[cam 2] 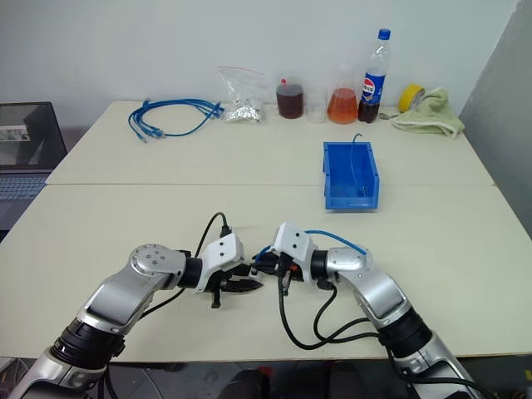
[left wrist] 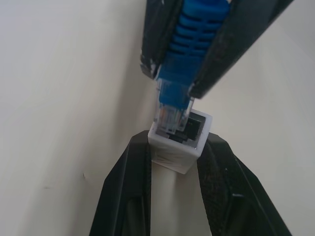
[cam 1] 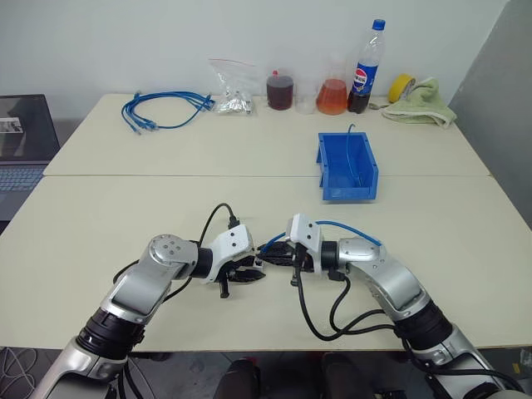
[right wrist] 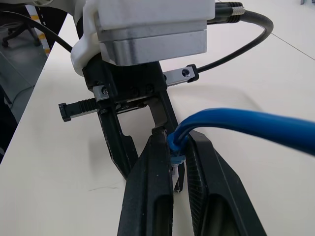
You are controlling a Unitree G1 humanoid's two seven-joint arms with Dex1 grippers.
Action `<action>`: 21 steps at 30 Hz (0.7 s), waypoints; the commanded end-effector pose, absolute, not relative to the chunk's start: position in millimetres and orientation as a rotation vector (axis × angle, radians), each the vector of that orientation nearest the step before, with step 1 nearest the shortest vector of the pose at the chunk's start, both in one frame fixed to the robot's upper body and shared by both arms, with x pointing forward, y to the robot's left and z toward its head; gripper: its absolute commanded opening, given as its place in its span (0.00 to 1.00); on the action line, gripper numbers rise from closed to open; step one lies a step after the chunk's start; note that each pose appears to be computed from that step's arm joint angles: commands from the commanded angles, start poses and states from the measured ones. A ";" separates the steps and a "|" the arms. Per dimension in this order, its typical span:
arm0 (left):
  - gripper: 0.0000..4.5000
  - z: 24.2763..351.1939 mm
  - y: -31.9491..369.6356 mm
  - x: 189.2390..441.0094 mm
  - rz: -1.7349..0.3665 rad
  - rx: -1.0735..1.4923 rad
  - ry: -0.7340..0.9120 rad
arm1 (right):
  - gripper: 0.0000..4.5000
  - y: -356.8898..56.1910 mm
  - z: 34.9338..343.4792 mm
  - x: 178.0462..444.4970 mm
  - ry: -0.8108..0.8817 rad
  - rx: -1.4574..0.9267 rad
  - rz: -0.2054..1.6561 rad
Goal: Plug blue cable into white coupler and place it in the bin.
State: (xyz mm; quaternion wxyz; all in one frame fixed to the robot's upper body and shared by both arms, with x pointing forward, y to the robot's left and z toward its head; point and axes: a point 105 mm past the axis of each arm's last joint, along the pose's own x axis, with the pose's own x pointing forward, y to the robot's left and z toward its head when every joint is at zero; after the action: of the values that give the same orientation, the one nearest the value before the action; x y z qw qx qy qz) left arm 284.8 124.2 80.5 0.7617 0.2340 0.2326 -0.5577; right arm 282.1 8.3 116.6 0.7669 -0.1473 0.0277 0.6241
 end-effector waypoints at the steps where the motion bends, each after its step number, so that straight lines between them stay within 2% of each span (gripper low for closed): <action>1: 0.22 67.1 127.6 281.0 -1.215 0.504 0.573 | 0.02 11.7 116.7 276.5 0.061 -0.356 1.394; 21: 0.22 66.6 125.1 280.5 -1.220 0.510 0.569 | 0.02 26.3 112.2 275.8 0.145 -0.388 1.430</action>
State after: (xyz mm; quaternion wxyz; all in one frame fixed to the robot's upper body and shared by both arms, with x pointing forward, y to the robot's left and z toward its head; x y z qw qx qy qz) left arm 286.0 124.7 80.0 0.7620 0.2362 0.2344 -0.5555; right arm 281.4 17.8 116.4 0.7468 -0.1813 0.0575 0.6372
